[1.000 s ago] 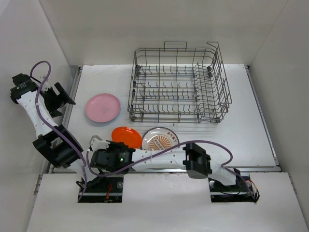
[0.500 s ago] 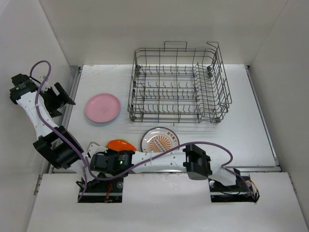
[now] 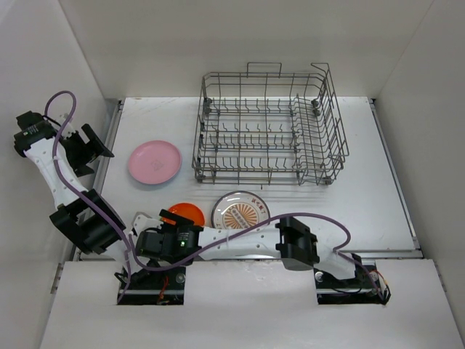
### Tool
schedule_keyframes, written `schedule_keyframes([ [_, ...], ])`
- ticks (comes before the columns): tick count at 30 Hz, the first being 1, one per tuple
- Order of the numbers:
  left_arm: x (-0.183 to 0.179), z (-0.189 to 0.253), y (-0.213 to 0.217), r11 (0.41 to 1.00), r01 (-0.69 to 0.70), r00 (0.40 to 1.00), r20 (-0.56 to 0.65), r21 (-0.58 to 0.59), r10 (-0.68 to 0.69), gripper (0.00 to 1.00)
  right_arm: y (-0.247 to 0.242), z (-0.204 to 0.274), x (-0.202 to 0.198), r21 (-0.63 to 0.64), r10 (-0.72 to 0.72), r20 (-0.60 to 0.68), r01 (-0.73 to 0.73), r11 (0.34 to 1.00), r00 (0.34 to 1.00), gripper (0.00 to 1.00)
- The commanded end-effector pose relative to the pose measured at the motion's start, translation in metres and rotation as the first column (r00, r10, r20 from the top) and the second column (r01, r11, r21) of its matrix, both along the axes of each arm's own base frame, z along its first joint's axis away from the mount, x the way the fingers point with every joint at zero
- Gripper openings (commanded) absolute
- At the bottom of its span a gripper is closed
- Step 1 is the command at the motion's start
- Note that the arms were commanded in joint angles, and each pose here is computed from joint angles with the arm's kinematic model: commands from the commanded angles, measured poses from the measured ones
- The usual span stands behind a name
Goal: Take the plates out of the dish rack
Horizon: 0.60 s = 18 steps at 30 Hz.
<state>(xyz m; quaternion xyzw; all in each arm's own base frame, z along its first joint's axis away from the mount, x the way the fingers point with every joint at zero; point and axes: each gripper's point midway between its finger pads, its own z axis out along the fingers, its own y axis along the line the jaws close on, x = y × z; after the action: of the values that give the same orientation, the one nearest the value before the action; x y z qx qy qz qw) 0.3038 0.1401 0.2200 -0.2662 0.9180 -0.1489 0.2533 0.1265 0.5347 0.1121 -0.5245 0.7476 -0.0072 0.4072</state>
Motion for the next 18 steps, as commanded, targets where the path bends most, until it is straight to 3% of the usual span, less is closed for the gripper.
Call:
schedule_keyframes([
  [1,-0.005,0.004,-0.008,1.000,0.017,1.000,0.010,-0.016,-0.017,0.81,0.042,0.042,-0.060,0.186,0.198,-0.079,-0.181,0.966,0.977,0.86],
  [4,-0.006,0.004,-0.009,1.000,0.017,1.000,0.003,-0.022,-0.017,0.81,0.041,0.056,-0.071,0.225,0.249,-0.119,-0.218,0.950,0.961,0.86],
  [9,-0.005,0.006,-0.008,1.000,0.017,1.000,0.010,-0.016,-0.017,0.81,0.021,0.055,-0.052,0.271,0.166,-0.236,-0.099,0.958,0.957,0.86],
  [13,-0.005,0.006,-0.008,1.000,0.025,1.000,0.012,-0.011,-0.025,0.81,-0.015,0.059,0.001,0.334,0.029,-0.339,0.092,0.938,0.940,0.86],
  [16,-0.008,0.005,-0.008,1.000,0.030,1.000,0.001,-0.005,-0.030,0.81,-0.046,0.103,0.032,0.427,-0.045,-0.336,0.194,0.883,0.941,0.86],
  [18,-0.010,0.007,-0.006,0.999,0.033,0.999,0.001,0.019,-0.033,0.81,-0.092,0.137,0.078,0.481,-0.205,-0.289,0.327,0.813,0.935,0.88],
])
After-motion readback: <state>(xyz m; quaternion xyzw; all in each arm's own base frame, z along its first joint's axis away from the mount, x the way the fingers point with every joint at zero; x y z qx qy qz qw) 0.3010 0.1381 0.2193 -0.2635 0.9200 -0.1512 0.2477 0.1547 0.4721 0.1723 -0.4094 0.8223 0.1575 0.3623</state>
